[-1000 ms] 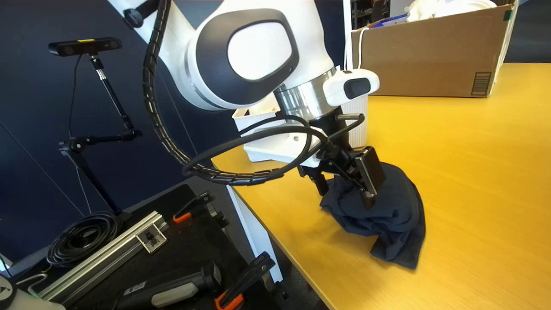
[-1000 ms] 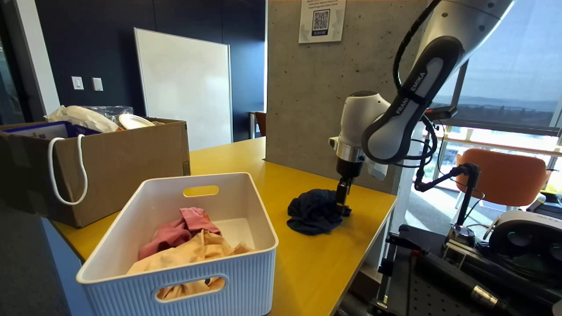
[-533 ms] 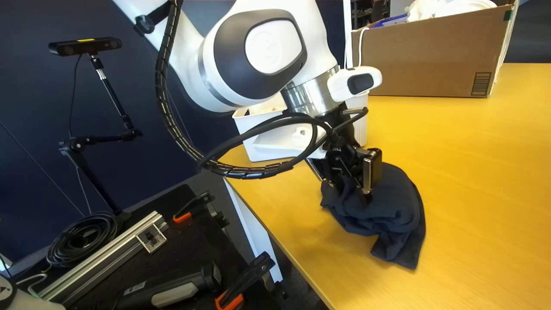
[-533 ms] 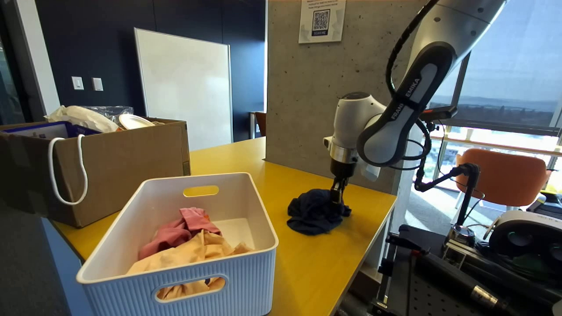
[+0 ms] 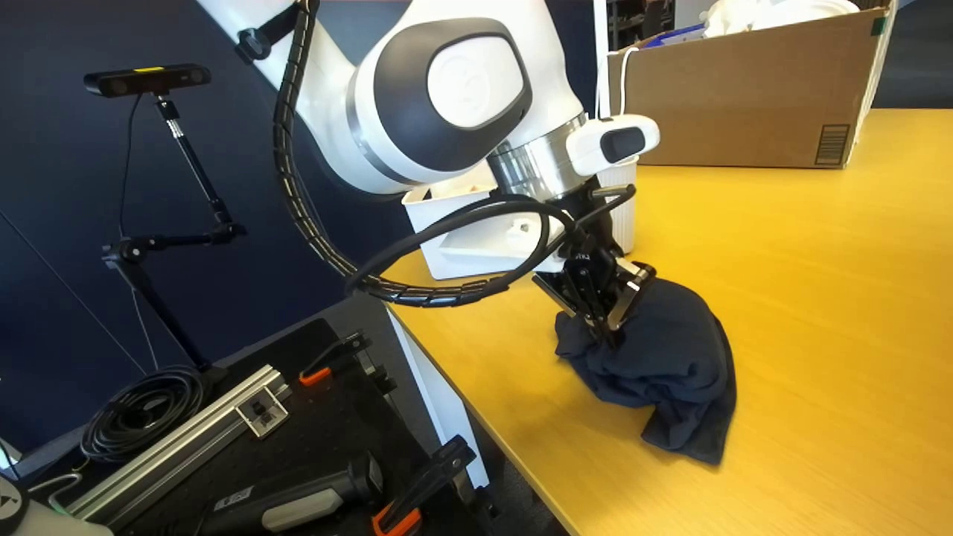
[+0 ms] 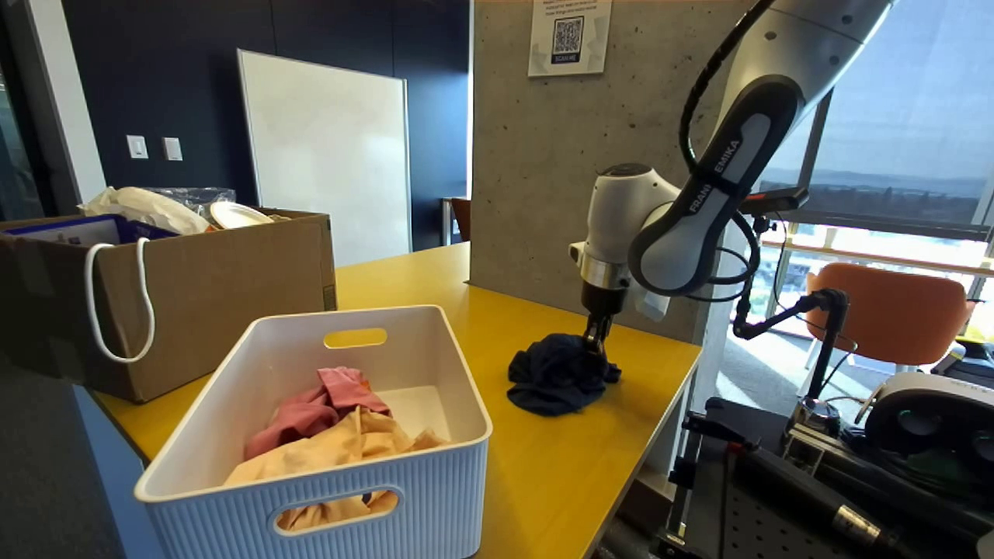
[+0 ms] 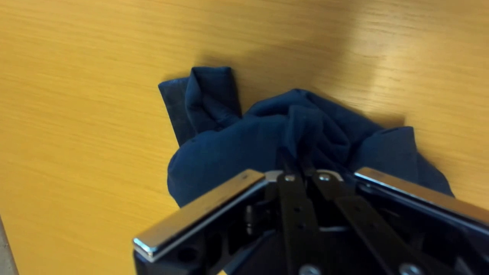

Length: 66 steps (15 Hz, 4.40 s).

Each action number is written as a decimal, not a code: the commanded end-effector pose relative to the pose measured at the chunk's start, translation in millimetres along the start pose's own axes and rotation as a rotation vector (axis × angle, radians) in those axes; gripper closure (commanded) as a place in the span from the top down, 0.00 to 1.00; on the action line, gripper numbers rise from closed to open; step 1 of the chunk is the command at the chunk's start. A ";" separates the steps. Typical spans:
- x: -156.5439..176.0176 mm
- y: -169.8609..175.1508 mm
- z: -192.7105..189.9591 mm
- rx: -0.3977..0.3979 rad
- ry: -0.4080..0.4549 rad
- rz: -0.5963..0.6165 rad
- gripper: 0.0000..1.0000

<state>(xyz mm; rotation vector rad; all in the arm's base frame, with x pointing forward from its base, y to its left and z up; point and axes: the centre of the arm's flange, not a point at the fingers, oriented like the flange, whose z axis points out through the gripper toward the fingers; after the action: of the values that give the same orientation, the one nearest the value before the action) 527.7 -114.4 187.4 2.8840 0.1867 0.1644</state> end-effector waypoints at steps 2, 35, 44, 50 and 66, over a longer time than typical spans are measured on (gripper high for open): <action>38.1 -29.6 -29.9 0.022 0.081 -0.033 0.01; 16.4 154.8 -235.3 -0.101 0.324 0.409 0.01; 19.8 8.9 -367.2 0.247 0.461 0.211 0.01; 20.3 104.5 -304.9 0.252 0.421 0.392 0.01; 41.1 176.5 -224.8 0.033 0.321 0.718 0.99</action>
<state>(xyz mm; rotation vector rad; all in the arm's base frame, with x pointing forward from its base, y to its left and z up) 553.1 -259.4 447.5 2.6916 -0.8147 0.7744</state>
